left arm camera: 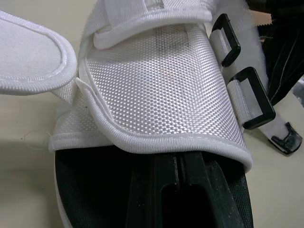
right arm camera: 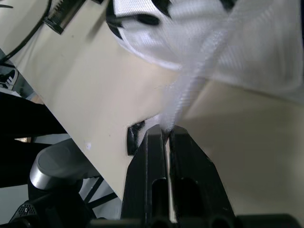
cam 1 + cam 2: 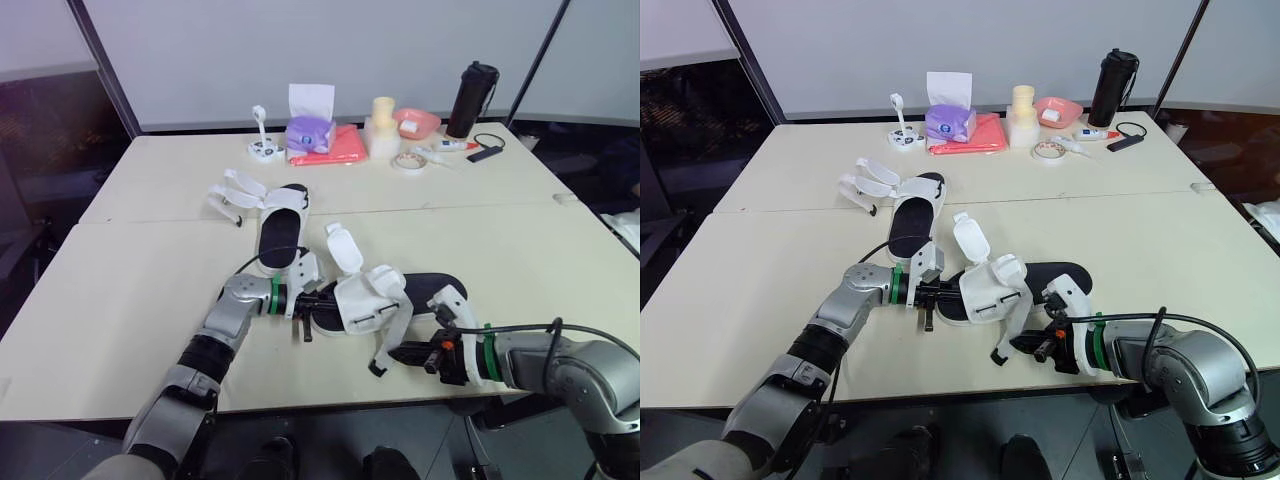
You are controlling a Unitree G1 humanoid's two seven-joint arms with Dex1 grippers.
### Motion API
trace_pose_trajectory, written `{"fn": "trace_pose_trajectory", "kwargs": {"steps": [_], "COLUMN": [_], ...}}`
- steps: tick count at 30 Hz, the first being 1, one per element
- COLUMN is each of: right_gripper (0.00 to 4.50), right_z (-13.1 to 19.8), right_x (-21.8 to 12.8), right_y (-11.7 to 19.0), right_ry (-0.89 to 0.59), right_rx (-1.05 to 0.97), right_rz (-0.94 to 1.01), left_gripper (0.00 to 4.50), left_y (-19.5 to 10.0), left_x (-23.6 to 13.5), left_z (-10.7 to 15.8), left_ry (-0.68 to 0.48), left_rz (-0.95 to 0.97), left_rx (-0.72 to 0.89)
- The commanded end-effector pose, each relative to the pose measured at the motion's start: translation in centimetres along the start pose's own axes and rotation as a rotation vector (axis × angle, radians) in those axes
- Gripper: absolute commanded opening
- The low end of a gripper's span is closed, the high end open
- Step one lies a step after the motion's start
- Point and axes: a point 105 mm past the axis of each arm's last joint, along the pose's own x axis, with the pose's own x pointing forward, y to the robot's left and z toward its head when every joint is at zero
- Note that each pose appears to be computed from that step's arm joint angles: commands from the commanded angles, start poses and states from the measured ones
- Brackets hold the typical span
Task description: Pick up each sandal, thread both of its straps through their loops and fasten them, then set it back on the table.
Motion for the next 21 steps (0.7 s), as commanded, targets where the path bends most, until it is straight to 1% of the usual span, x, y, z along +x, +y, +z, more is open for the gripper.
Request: {"fn": "trace_pose_trajectory", "kwargs": {"steps": [1,4,10,17,18,20,21], "right_gripper": [1.94,3.50,3.50,3.50,3.27,2.61,2.11], "right_z": [1.3,2.4,3.4,3.0,3.0,3.0,3.2], "right_x": [-0.7,-0.9,-0.5,0.6,0.7,0.9,1.0], "right_y": [-0.1,-0.6,-0.7,0.4,0.5,0.6,0.7], "right_ry": [-0.067,-0.123,-0.175,-0.171,-0.170,-0.169,-0.169], "right_rx": [0.016,0.085,0.175,0.209,0.208,0.207,0.202], "right_rz": [-0.018,-0.023,-0.011,0.024,0.025,0.028,0.033], "left_gripper": [0.00,0.00,0.00,0.00,0.00,0.00,0.00], "left_y": [-0.1,-0.2,-0.2,-0.2,-0.2,-0.2,-0.1], "left_x": [0.0,0.1,0.1,0.0,0.0,0.0,0.0], "left_z": [-0.4,-0.5,-0.4,-0.5,-0.5,-0.6,-0.6], "left_ry": [0.014,0.017,0.016,0.018,0.019,0.020,0.020], "left_rz": [0.006,0.003,0.001,0.008,0.008,0.008,0.009], "left_rx": [-0.003,-0.003,-0.001,0.002,0.002,0.002,0.002]}}
